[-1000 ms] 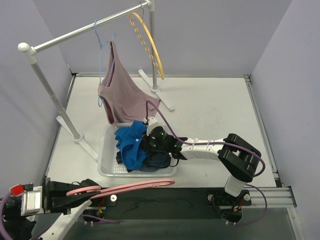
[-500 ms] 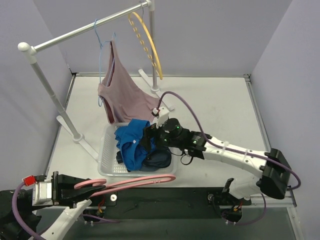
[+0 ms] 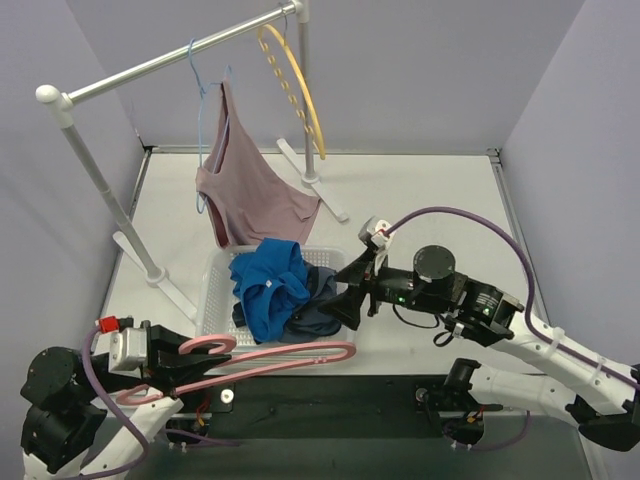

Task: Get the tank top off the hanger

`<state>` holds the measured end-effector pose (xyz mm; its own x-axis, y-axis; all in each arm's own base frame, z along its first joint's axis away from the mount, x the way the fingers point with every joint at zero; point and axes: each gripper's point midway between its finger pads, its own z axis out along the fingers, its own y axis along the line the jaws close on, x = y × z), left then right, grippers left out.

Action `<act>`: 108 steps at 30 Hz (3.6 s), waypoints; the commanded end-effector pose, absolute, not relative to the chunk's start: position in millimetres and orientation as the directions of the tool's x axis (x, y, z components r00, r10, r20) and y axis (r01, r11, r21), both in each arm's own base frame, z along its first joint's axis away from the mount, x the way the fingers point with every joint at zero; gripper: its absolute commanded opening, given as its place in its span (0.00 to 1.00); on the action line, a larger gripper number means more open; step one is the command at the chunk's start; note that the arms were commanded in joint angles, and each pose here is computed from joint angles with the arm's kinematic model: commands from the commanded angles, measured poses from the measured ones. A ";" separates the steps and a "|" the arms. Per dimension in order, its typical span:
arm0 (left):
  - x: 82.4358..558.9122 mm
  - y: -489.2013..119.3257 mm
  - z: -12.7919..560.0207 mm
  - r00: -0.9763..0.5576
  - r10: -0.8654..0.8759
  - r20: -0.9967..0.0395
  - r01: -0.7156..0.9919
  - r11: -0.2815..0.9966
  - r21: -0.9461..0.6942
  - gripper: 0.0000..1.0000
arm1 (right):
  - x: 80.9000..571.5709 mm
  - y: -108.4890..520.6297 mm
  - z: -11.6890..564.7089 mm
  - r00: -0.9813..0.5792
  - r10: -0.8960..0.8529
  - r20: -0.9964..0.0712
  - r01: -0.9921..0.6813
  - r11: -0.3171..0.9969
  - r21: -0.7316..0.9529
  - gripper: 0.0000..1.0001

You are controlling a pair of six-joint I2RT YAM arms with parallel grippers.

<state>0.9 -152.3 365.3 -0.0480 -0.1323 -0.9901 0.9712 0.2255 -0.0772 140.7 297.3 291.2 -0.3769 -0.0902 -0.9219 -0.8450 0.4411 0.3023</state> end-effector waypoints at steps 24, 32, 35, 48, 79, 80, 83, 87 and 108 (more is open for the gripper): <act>25.6 -171.0 367.5 -0.111 -0.153 -0.982 0.969 0.203 -0.141 0.00 | 40.3 283.1 270.5 -0.192 -0.251 -0.949 -0.974 -0.069 0.215 0.04; 39.1 -168.2 375.3 -0.107 -0.178 -0.978 0.949 0.275 -0.154 0.39 | 44.1 276.8 289.3 -0.140 -0.186 -0.973 -0.988 -0.043 0.150 0.00; 46.1 -164.3 380.3 -0.092 -0.196 -0.976 0.934 0.323 -0.152 0.72 | 50.2 269.6 296.7 -0.117 -0.159 -0.980 -0.993 0.008 0.117 0.00; 91.6 -126.7 388.5 0.007 -0.216 -0.976 0.764 0.631 -0.134 0.97 | 87.6 218.9 311.9 -0.060 -0.238 -0.970 -0.952 0.306 -0.016 0.00; 133.3 -107.5 300.0 -0.014 -0.179 -0.984 0.600 0.786 -0.152 0.97 | 306.4 266.9 439.2 0.037 -0.189 -0.981 -0.393 0.900 -0.188 0.00; 132.7 -107.8 300.9 -0.009 -0.184 -0.983 0.603 0.783 -0.152 0.97 | 312.9 274.2 439.0 0.034 -0.177 -0.984 -0.396 0.901 -0.176 0.00; 131.6 -106.0 300.9 0.002 -0.192 -0.981 0.600 0.785 -0.153 0.97 | 323.4 287.7 461.7 0.065 -0.116 -0.991 -0.419 0.898 -0.133 0.00; 129.7 -105.2 302.8 0.013 -0.198 -0.980 0.603 0.783 -0.151 0.97 | 341.9 299.8 478.7 0.087 -0.079 -0.993 -0.410 0.906 -0.108 0.00; 132.6 -93.4 306.4 0.008 -0.184 -0.983 0.548 0.823 -0.150 0.91 | 401.1 333.5 430.5 -0.016 -0.068 -0.998 -0.383 0.922 -0.057 0.06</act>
<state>132.7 -103.9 285.5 -0.0382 -0.1654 -0.9855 0.5826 0.7975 -0.1565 401.1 339.6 401.6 -0.0665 -0.1679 -0.9836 -0.4067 0.9047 -0.1270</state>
